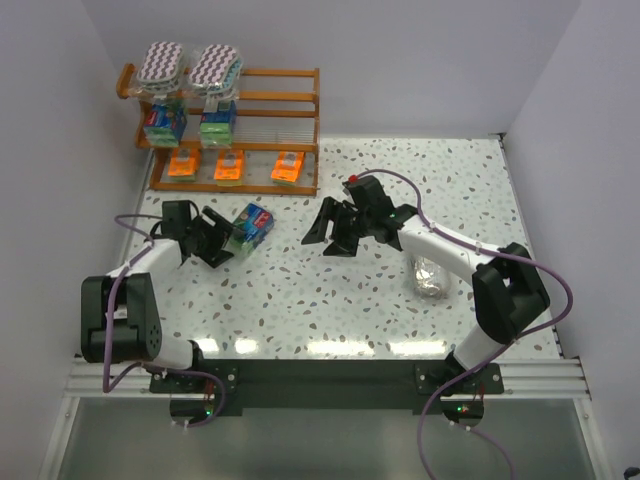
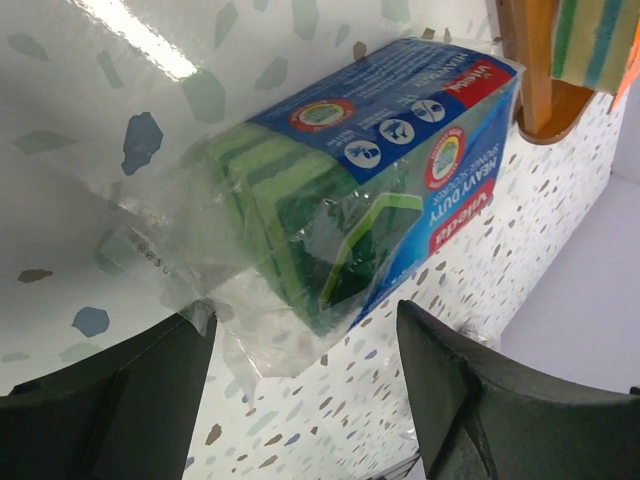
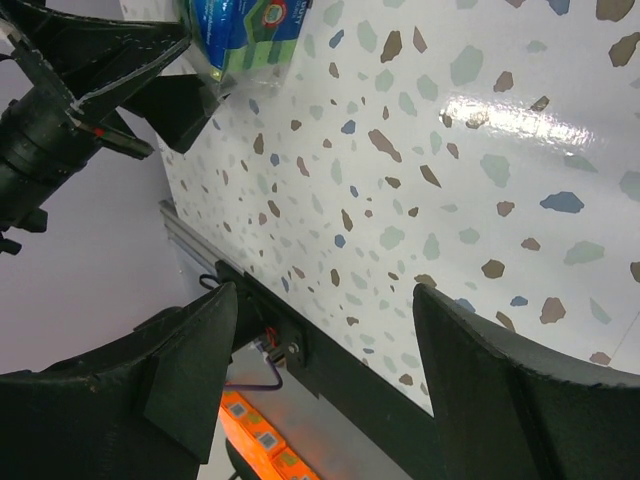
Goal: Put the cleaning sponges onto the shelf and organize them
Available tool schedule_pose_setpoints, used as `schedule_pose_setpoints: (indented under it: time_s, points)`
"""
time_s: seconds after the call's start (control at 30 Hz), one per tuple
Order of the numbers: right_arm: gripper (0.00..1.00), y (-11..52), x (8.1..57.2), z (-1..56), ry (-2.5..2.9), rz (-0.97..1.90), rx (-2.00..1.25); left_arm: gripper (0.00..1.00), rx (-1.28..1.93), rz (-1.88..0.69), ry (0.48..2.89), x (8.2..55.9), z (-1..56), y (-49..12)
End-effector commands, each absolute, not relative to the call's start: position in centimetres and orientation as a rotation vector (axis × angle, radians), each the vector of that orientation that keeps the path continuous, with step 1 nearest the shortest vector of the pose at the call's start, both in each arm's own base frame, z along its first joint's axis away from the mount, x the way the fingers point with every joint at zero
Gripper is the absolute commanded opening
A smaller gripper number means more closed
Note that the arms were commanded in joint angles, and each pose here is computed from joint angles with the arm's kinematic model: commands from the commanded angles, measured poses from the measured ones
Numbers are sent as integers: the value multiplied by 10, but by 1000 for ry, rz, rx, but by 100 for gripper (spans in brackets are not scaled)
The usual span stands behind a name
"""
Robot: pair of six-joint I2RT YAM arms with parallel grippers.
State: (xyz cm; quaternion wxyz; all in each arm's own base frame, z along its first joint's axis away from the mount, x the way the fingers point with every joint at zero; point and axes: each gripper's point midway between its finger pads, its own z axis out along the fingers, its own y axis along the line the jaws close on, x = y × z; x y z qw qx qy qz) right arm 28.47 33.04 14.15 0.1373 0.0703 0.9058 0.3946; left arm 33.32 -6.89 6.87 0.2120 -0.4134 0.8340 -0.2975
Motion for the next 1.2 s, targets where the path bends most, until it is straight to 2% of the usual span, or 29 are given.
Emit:
schedule_pose_setpoints:
  time_s: [0.0, 0.13, 0.23, 0.3, 0.33, 0.43, 0.5, 0.57, 0.73, 0.83, 1.0, 1.17]
  points:
    - [75, 332, 292, 163, 2558, 1177, 177, 77, -1045, -770, 2297, 351, 74, -59]
    - [74, 333, 294, 164, 2550, 1187, 180, 73, -1018, -756, 2304, 360, 64, -57]
    - [73, 333, 294, 164, 2550, 1187, 180, 61, -1000, -761, 2285, 369, 65, -56]
    - [73, 334, 294, 165, 2548, 1189, 181, 48, -985, -772, 2281, 373, 67, -57]
    - [73, 333, 294, 165, 2547, 1188, 179, 38, -977, -784, 2278, 374, 69, -58]
    - [73, 333, 295, 167, 2542, 1191, 183, 21, -959, -787, 2274, 373, 72, -59]
    - [72, 333, 295, 169, 2539, 1193, 184, 14, -951, -784, 2278, 370, 73, -59]
    - [72, 332, 296, 169, 2539, 1195, 191, 1, -953, -796, 2292, 365, 70, -61]
    - [72, 331, 296, 174, 2535, 1197, 188, 0, -927, -949, 2278, 347, 90, -80]
    - [72, 328, 296, 179, 2526, 1191, 193, 0, -893, -1046, 2177, 346, 130, -88]
    - [71, 318, 296, 186, 2512, 1171, 205, 0, -843, -1112, 2004, 362, 210, -89]
    - [72, 310, 297, 192, 2495, 1164, 213, 0, -813, -1164, 1932, 384, 241, -91]
